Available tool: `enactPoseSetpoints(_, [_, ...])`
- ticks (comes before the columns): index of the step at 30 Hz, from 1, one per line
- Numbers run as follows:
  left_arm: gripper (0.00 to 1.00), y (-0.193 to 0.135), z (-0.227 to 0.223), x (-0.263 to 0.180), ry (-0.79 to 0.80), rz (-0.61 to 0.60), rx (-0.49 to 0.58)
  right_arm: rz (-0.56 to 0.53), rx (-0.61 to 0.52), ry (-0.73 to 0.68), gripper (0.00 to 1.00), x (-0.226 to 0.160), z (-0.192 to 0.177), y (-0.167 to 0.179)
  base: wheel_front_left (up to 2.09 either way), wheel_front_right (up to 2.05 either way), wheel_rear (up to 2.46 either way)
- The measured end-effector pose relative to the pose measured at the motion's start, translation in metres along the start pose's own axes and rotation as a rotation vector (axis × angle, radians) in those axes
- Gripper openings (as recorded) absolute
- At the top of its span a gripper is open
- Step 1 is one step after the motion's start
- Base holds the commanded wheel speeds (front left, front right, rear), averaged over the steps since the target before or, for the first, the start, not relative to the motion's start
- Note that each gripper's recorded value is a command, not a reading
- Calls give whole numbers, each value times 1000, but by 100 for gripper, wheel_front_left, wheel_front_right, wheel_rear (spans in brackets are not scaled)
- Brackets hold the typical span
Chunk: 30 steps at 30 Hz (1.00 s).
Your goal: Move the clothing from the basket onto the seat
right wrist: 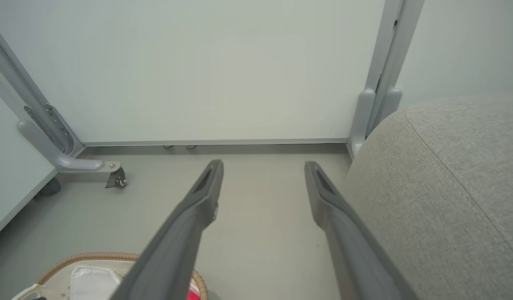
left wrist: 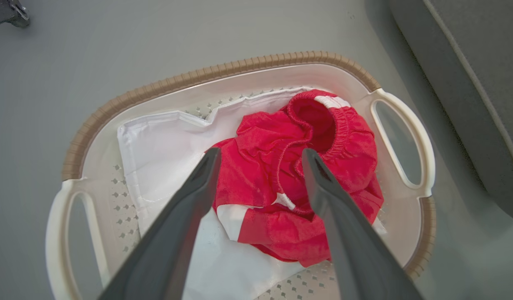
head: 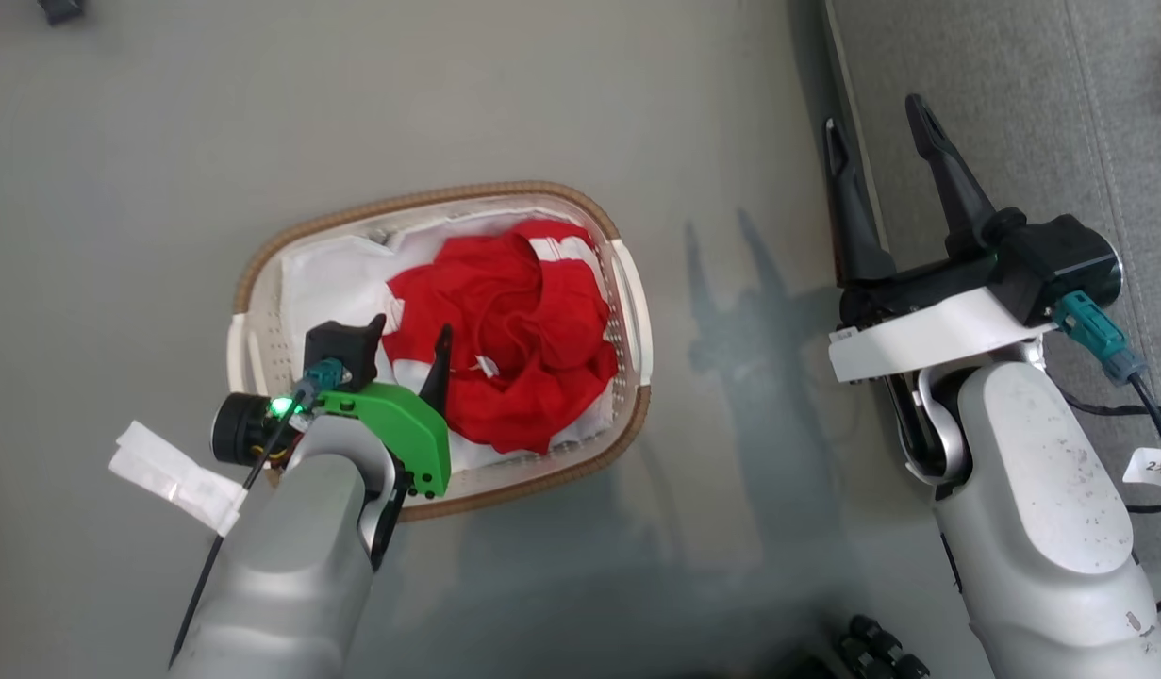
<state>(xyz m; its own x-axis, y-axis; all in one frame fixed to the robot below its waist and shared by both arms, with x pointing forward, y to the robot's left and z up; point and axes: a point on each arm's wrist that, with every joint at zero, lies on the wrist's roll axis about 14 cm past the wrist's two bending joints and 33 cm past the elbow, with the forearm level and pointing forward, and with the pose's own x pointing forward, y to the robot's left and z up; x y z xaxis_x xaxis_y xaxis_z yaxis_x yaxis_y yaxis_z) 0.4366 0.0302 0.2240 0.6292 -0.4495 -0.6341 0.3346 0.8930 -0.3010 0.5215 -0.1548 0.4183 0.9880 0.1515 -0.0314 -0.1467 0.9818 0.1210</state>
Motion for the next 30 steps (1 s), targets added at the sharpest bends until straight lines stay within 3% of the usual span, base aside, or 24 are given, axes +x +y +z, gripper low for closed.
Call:
enactPoseSetpoints(14, [100,-29,-53,56,155,-148,-2,-44,4,75,100,6,-45,-26,0,0,0])
enactPoseSetpoints(22, [100,-59,-47,81,130,-270,53,-64,-8,111,100,5,-63,-37,0,0,0])
enactPoseSetpoints(30, [100,-60,-48,100,136,-298,101,-61,-2,128,100,7,-74,-39,0,0,0])
